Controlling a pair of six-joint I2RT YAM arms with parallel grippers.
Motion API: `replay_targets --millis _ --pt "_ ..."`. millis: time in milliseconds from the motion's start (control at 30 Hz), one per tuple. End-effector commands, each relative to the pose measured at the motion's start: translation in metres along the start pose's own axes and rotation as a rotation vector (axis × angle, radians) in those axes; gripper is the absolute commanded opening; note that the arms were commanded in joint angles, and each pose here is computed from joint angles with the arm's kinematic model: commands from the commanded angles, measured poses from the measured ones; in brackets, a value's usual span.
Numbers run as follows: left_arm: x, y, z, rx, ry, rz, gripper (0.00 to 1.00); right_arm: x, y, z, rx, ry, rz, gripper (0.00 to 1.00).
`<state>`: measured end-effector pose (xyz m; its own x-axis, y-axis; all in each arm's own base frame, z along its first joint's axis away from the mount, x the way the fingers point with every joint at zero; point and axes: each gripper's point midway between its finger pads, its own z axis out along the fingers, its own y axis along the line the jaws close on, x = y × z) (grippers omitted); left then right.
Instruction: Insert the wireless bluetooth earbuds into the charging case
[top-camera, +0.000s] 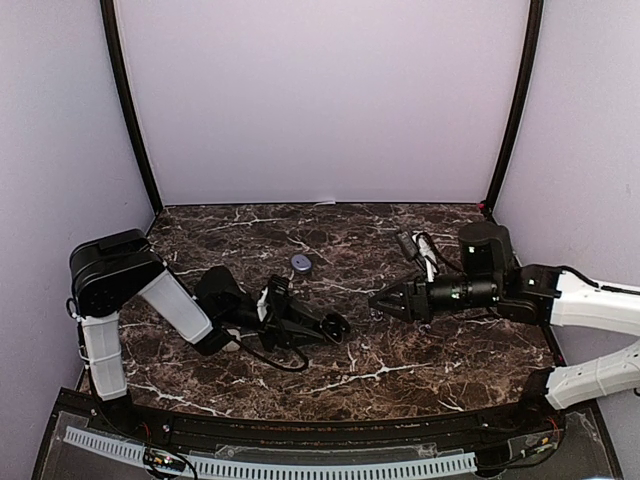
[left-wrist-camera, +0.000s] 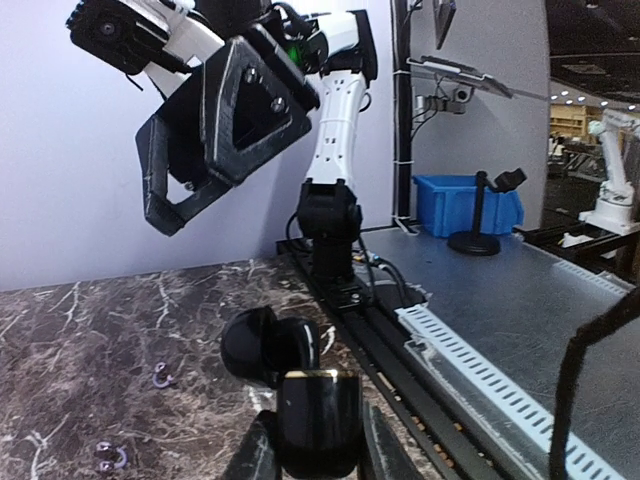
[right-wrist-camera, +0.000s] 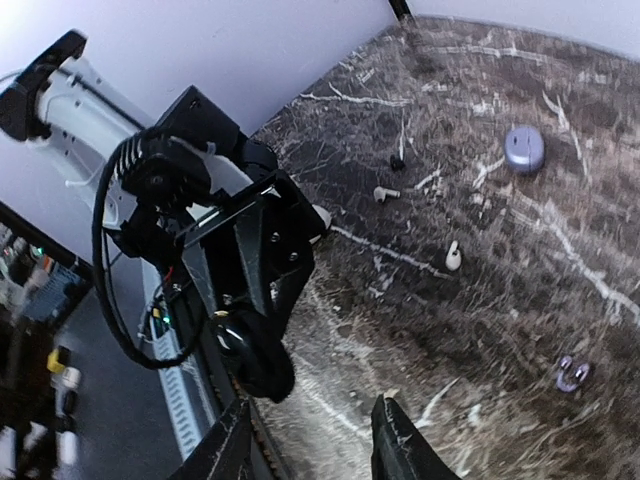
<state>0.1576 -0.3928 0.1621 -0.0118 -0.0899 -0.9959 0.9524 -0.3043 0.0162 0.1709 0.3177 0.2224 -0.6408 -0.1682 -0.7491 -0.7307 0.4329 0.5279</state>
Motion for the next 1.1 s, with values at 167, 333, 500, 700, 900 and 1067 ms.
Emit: replay_targets --millis 167,333,500,700,900,1067 --pt "-0.051 -0.047 0.000 0.342 -0.039 0.069 0.08 0.000 0.035 -0.027 -0.120 -0.231 -0.823 0.40" --pt "-0.046 -0.058 -0.003 0.404 -0.027 0.148 0.05 0.011 0.042 -0.014 -0.078 -0.149 -1.072 0.37" --pt "-0.045 -0.057 -0.002 0.415 -0.024 0.154 0.05 0.022 0.059 -0.007 -0.083 -0.143 -1.268 0.35" --pt "-0.044 -0.056 -0.002 0.405 -0.026 0.150 0.05 0.026 0.067 -0.002 -0.083 -0.121 -1.331 0.35" --pt "-0.044 -0.053 -0.001 0.375 -0.034 0.132 0.06 0.027 0.070 -0.001 -0.078 -0.105 -1.344 0.35" --pt "-0.049 -0.037 0.002 0.249 -0.067 0.018 0.07 0.027 0.071 0.001 -0.050 -0.100 -1.370 0.35"
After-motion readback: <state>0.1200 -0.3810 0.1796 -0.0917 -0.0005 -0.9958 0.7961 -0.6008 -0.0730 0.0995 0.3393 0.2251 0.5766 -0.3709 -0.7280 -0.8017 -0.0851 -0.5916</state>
